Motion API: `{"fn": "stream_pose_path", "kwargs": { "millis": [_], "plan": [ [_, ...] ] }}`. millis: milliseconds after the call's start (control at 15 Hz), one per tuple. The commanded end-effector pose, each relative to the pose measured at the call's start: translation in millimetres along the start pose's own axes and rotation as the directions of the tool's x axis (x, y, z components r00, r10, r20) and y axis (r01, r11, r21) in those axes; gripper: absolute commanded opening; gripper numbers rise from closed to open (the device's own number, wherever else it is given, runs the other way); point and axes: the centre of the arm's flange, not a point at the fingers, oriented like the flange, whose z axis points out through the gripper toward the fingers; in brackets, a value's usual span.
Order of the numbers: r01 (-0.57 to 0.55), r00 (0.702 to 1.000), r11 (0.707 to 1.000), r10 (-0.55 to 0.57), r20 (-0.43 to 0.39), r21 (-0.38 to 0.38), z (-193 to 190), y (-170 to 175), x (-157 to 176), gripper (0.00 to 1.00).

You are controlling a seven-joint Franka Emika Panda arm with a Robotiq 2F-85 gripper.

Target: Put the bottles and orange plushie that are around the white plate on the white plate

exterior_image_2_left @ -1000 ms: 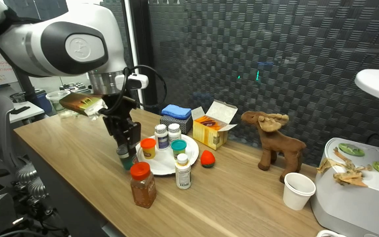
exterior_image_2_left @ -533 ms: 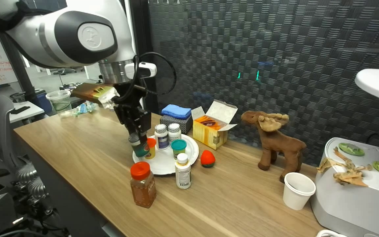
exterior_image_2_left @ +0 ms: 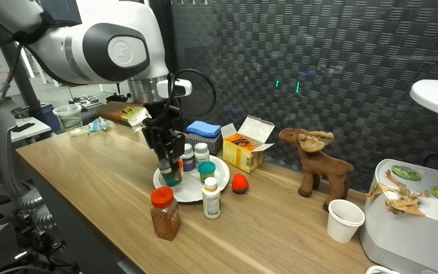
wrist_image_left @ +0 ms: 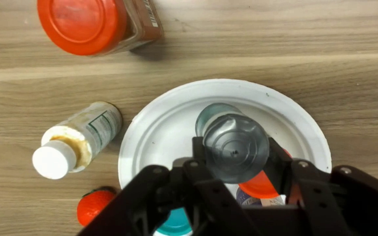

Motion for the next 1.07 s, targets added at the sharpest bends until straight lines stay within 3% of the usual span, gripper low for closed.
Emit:
{"fn": "stream_pose_path", "kwargs": {
  "millis": [0, 867, 933, 1000],
  "plan": [
    [-0.002, 1.0, 1.0, 0.002, -0.022, 0.0, 7, 4, 8, 0.29],
    [-0.024, 0.998, 0.997, 0.028, -0.051, 0.07, 28, 19, 11, 0.28],
    [-0.025, 0.998, 0.997, 0.028, -0.05, 0.072, 27, 20, 11, 0.38],
    [-0.027, 0.998, 0.997, 0.031, -0.05, 0.075, 26, 20, 11, 0.72]
  ]
}}
